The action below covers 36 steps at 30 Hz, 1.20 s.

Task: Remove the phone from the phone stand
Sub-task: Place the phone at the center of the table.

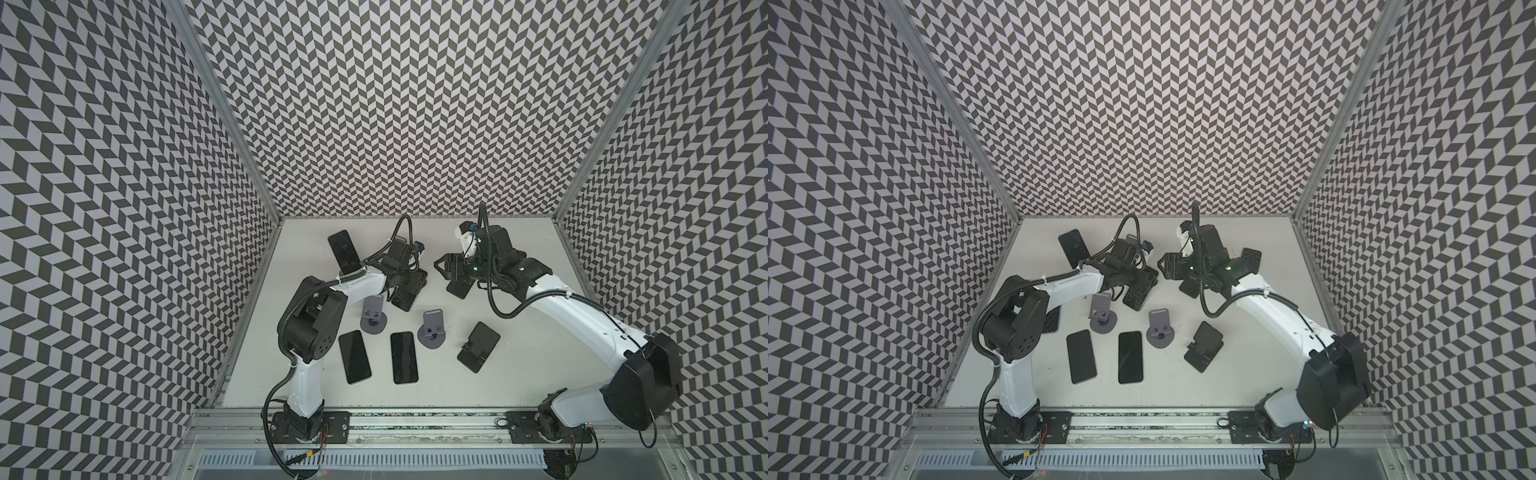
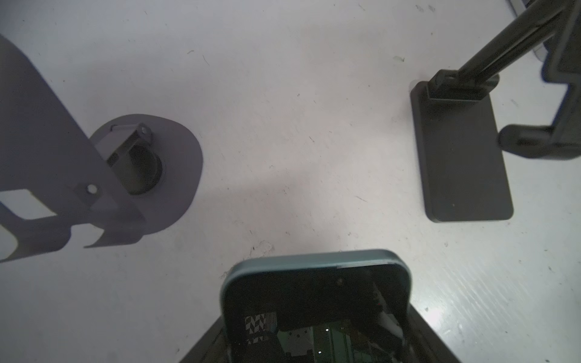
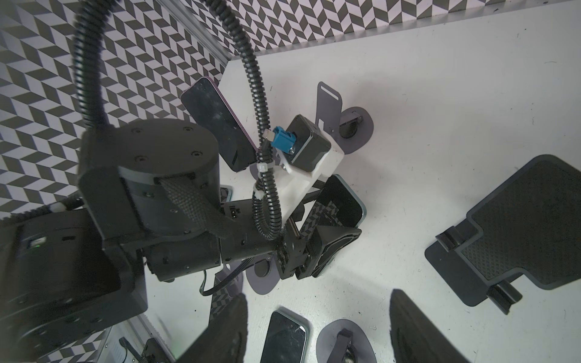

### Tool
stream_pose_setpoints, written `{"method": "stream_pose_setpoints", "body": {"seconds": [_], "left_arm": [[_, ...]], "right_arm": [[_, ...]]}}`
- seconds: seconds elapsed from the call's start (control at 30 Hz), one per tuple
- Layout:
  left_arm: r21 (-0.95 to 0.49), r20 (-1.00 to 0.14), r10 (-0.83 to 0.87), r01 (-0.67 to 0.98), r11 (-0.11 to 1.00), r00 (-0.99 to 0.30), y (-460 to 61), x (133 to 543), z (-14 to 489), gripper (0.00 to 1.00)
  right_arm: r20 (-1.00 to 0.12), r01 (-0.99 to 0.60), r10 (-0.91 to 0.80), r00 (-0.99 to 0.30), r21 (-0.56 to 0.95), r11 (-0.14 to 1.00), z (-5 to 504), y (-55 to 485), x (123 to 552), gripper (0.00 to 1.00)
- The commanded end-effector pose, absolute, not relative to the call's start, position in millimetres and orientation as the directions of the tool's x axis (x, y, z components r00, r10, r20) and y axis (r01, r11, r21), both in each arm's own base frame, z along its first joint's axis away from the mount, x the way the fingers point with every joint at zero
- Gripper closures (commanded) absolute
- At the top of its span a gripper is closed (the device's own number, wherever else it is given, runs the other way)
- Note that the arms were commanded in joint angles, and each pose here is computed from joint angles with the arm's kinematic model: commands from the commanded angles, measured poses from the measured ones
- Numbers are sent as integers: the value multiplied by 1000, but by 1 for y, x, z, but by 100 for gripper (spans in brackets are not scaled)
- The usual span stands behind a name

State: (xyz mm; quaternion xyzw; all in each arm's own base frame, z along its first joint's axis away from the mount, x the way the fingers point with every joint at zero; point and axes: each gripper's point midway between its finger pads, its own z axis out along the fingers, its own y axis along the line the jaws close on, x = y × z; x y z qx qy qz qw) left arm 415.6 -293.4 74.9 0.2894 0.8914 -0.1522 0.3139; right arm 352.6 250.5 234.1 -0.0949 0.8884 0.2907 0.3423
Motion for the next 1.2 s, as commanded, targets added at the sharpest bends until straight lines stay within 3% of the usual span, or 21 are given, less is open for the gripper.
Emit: {"method": "stream_pose_setpoints", "body": {"seconds": [0.0,1.17], "left_arm": [[-91,-671,417,626,774,-613,-299,423,87,38],[-97,-619,450,631,770,-643,-303,428,64,36]], "right_arm": [[-690,-398,25,-724,446,802,244,256,357,31],[-669,-413,-27,-743,427,804,233,263,364,31]]}}
